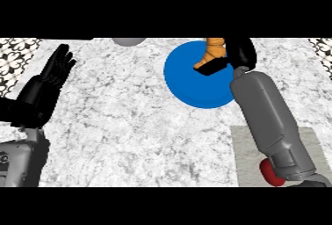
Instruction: Pick the croissant from the placemat and place it in the plate
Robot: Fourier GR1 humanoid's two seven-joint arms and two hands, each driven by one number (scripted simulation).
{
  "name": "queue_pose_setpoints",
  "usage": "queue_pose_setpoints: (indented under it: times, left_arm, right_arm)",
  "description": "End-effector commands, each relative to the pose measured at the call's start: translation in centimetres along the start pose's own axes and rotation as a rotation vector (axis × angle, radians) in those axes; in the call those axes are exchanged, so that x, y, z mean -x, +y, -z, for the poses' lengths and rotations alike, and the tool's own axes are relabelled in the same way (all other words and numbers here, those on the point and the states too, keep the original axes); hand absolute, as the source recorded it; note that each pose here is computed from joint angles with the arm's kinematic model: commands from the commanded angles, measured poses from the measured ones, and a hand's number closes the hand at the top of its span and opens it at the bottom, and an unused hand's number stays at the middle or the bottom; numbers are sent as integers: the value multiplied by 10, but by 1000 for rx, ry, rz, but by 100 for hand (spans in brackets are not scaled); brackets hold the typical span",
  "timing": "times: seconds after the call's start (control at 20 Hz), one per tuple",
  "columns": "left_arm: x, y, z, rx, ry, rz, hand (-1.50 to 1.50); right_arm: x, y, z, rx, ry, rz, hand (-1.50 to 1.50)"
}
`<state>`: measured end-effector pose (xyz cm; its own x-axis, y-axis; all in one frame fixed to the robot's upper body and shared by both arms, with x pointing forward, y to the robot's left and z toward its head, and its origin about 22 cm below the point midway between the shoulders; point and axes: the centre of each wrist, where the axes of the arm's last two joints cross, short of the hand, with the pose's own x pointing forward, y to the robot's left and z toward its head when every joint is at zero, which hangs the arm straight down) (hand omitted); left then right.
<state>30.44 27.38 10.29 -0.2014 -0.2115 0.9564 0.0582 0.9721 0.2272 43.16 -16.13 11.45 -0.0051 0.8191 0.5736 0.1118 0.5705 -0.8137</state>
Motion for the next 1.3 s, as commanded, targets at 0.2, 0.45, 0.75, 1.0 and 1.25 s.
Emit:
queue_pose_setpoints:
  times: [0.2, 0.45, 0.75, 1.0, 1.25]
  left_arm:
    - [-3, -2, 10, 6, -6, 24, 0]
    - [-1, -9, 2, 37, -28, 0, 0]
    - [-13, -12, 10, 43, -30, 1, 0]
    - [-9, -10, -1, 41, -40, -4, 0]
    - [-11, -11, 7, 41, -17, 2, 0]
  right_arm:
    - [-3, 53, 7, -81, 30, -66, 150]
    - [13, 57, 8, -56, 154, 74, -150]
    - [4, 48, 15, -34, 83, 249, -150]
    - [1, 49, 14, 147, 56, 390, -150]
    - [23, 29, 21, 174, 46, 578, -150]
